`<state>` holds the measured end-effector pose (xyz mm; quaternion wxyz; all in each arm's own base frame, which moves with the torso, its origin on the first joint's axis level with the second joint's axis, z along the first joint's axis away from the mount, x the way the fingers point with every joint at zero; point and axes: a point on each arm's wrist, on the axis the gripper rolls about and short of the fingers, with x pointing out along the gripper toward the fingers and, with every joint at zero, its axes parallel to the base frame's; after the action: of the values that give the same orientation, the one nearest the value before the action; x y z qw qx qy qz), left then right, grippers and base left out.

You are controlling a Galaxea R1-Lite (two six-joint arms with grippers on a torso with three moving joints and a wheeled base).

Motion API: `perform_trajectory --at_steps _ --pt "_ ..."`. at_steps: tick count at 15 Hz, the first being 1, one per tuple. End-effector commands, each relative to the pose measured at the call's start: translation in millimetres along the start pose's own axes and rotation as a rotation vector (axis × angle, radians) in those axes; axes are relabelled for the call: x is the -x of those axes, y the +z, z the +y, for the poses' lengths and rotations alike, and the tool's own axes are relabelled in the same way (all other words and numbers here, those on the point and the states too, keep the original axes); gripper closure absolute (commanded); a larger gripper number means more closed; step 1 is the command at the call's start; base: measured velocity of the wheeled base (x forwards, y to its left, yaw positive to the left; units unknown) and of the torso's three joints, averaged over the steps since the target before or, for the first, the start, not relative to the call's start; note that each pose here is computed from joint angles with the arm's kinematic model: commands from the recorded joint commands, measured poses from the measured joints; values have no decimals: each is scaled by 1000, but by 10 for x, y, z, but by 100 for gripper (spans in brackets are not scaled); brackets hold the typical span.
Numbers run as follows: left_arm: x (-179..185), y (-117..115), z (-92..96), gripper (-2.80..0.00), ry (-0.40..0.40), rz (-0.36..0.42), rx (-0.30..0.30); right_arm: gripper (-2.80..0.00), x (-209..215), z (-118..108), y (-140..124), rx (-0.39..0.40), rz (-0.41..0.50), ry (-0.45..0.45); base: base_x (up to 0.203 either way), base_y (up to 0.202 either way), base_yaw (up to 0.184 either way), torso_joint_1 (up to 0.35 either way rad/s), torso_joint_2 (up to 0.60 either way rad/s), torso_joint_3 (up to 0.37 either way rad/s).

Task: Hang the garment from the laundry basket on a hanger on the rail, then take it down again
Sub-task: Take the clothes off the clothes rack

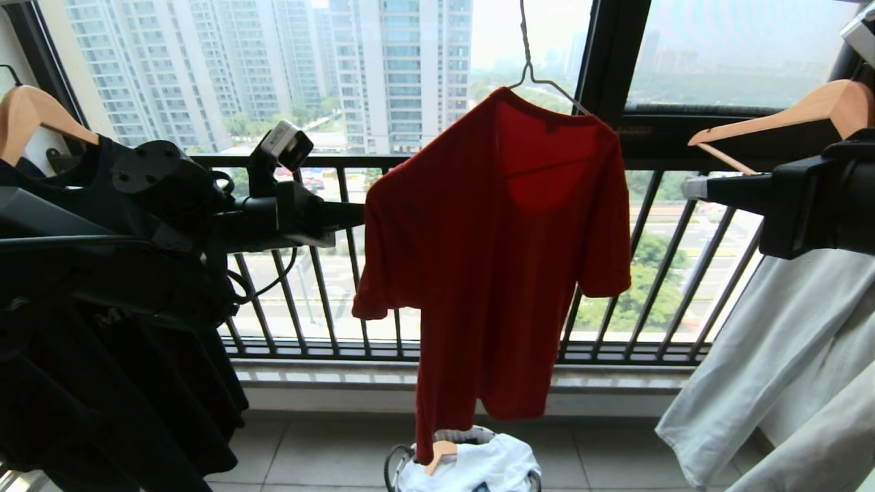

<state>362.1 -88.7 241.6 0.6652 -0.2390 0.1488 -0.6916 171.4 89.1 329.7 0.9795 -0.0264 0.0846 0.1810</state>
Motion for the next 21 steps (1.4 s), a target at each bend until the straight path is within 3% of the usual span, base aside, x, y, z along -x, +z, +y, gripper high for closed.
perform_trajectory --at_steps 1,4,9,13,16,20,21 --pt "11 -51 9 0 1 8 25 0 -151 -47 -44 -2 29 -32 0 0 0 0 0 0" --pt "47 -84 28 0 13 4 44 0 -321 -38 -114 -4 72 -33 0 0 0 0 0 0" --pt "193 -112 190 0 75 -76 29 0 -687 2 -194 -13 31 -32 0 0 0 0 0 0" --pt "339 -120 414 0 151 -167 -48 0 -766 69 -269 -107 34 -9 0 0 0 0 0 0" --pt "350 -143 495 0 165 -182 -46 0 -709 89 -325 -103 48 -3 0 0 0 0 0 0" --pt "606 -249 911 0 232 -216 -34 0 -703 105 -333 -95 49 4 0 0 0 0 0 0" --pt "602 -246 872 0 233 -217 -42 0 -694 127 -332 -93 50 12 0 0 0 0 0 0"
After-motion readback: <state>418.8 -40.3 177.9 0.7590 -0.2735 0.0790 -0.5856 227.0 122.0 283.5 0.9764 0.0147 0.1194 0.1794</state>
